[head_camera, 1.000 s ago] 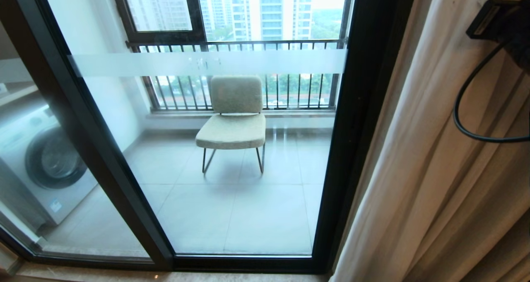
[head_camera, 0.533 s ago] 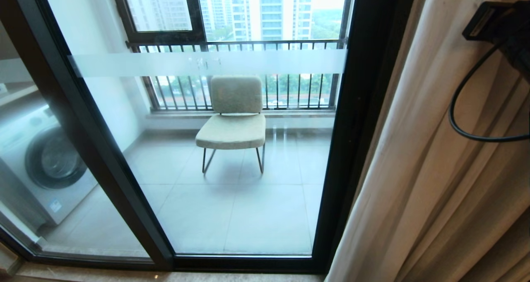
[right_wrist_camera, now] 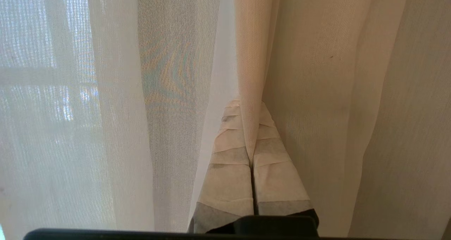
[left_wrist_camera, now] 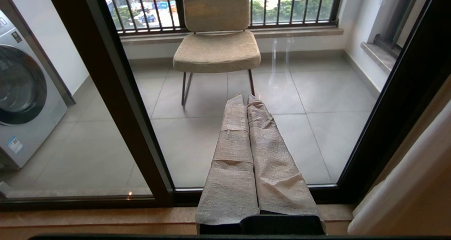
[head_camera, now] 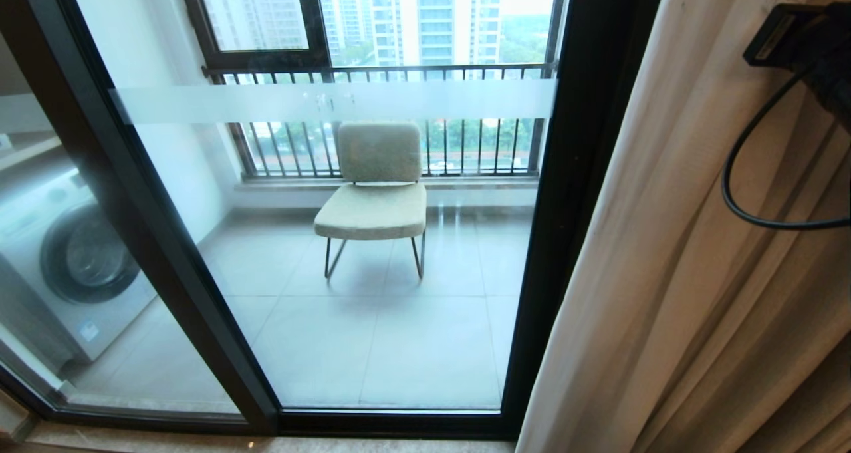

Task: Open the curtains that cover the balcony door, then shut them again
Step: Close the inner curtains on both sides

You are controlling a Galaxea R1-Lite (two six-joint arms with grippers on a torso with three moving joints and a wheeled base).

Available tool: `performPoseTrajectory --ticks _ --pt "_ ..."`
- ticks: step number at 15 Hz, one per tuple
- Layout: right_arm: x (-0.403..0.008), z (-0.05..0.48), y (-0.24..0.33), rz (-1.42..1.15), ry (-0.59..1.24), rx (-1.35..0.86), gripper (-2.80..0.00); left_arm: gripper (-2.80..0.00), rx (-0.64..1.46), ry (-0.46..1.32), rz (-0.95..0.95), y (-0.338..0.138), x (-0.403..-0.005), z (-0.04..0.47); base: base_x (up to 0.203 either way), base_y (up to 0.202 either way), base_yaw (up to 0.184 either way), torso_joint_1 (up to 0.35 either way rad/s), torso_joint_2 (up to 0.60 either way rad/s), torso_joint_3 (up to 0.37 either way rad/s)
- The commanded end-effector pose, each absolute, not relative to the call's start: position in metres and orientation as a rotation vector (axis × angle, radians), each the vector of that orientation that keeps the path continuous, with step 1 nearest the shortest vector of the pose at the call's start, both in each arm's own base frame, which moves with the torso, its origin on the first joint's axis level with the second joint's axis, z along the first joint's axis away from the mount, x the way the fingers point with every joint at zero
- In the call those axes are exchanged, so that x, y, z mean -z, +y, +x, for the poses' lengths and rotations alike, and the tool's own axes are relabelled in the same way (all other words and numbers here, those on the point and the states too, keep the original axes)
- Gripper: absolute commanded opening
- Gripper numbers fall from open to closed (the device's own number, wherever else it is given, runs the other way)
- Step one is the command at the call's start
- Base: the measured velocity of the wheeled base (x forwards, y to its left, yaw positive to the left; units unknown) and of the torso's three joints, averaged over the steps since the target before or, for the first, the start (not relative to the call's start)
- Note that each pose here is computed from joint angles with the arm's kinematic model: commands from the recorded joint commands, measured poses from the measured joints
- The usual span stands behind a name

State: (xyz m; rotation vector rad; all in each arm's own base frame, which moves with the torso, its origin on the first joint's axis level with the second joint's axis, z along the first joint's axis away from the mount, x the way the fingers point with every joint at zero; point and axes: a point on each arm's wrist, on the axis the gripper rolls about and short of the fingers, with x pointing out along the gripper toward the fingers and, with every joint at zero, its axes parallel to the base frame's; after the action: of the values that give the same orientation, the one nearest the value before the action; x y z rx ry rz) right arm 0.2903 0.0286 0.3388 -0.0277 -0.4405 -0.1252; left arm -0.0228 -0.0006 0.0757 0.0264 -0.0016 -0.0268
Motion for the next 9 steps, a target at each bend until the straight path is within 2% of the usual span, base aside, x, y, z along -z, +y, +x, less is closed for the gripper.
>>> performPoseTrajectory --ticks 1,5,7,9 --pt "-0.3385 0.291 0.0287 -0.026 -0.443 0.126 -2.8 -2.8 0.026 -0.002 0.026 -0.0006 -0.0756 -0.0228 0.0 0.0 0.0 0.0 0.0 0.0" --pt "-0.3376 0.292 0.0292 -0.027 -0.44 0.124 -2.8 -2.8 0.021 -0.003 0.021 -0.0005 -0.0759 -0.0229 0.0 0.0 0.0 0.0 0.0 0.0" --pt "-0.3376 0.292 0.029 -0.027 -0.44 0.126 -2.8 -2.8 0.02 -0.002 0.001 -0.0005 -0.0756 -0.0228 0.001 0.12 -0.001 0.003 0.0 0.002" --pt "-0.3376 0.292 0.0288 -0.027 -0.44 0.127 -2.8 -2.8 0.02 -0.002 0.0 -0.0005 -0.0756 -0.0228 0.0 0.194 0.0 0.004 0.0 0.002"
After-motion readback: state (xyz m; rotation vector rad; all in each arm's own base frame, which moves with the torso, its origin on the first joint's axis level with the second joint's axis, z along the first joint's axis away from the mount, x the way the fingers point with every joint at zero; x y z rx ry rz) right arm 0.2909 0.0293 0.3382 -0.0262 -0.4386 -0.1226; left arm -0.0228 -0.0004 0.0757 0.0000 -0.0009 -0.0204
